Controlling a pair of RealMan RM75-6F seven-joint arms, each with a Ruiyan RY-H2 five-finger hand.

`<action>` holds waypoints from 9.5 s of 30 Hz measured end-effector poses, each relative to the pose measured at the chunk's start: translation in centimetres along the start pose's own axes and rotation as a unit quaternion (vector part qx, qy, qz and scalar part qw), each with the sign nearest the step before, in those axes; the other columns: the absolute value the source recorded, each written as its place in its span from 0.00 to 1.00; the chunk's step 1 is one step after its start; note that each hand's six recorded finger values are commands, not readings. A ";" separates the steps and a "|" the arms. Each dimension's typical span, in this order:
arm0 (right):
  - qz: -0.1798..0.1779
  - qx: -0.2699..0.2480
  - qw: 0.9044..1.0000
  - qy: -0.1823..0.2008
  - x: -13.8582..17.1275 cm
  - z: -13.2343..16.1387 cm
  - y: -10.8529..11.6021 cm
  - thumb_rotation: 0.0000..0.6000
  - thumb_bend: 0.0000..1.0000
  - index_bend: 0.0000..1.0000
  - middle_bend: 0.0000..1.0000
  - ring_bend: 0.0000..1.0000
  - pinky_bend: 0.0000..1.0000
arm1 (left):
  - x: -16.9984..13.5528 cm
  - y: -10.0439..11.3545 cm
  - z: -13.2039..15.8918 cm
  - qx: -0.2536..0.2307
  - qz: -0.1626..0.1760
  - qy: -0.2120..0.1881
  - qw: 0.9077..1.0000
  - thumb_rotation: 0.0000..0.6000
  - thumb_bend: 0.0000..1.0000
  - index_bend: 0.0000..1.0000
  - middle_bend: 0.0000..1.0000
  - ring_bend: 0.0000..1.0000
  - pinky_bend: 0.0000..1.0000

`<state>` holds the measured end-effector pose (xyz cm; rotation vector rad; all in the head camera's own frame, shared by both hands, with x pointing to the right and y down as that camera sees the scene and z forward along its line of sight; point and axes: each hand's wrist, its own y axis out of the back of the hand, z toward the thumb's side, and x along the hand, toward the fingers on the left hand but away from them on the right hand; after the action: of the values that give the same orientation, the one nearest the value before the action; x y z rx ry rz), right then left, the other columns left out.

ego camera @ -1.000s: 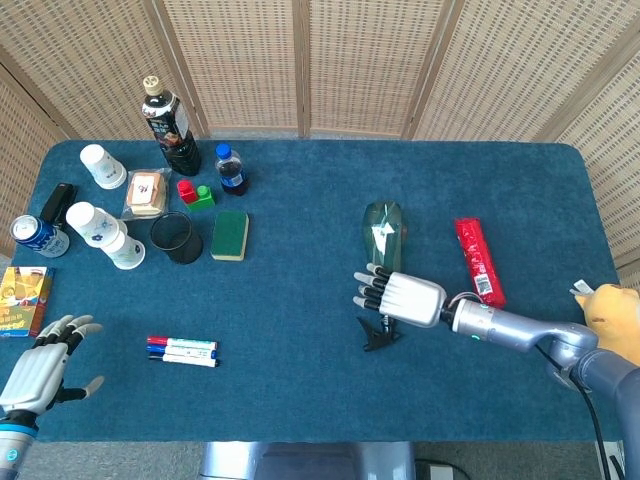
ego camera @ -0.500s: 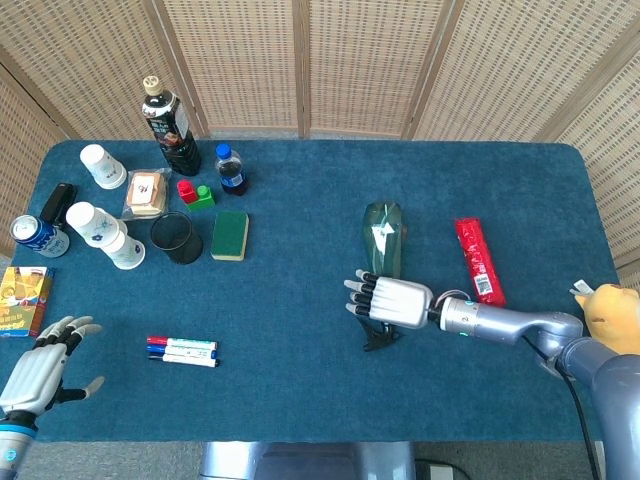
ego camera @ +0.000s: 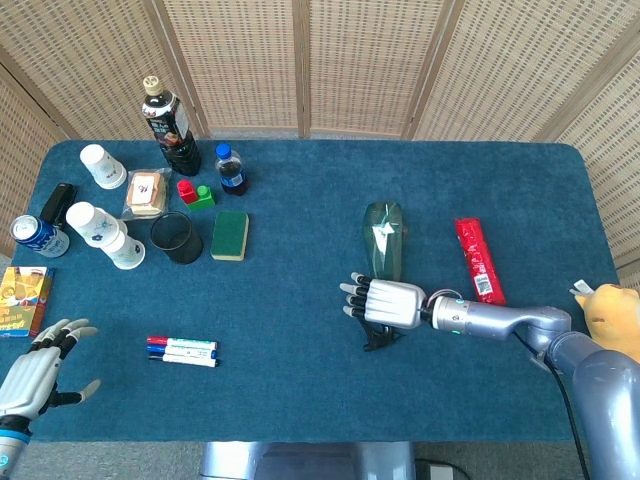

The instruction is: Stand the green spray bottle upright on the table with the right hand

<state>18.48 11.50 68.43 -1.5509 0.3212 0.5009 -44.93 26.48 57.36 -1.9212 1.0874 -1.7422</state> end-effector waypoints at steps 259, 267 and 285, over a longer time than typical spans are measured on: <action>-0.521 -0.603 0.476 -0.373 3.5 -8.1 -0.4 1.00 0.23 0.43 0.49 0.39 0.45 | -0.1 1.6 0.5 -0.025 -0.027 -0.034 0.999 1.00 0.31 0.17 0.15 0.09 0.01; -0.520 -0.601 0.480 -0.372 3.6 -8.1 -0.3 1.00 0.23 0.43 0.49 0.39 0.44 | -0.1 1.6 0.6 -0.025 -0.027 -0.036 0.999 1.00 0.31 0.17 0.15 0.09 0.01; -0.518 -0.596 0.491 -0.368 3.5 -7.9 0.1 1.00 0.23 0.42 0.49 0.39 0.44 | -0.2 1.4 0.6 -0.026 -0.028 -0.039 0.999 1.00 0.31 0.17 0.15 0.09 0.01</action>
<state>22.38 4.03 66.55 -2.1795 -1.9869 0.2927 -44.83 25.51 56.13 -2.0519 1.0704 -1.6683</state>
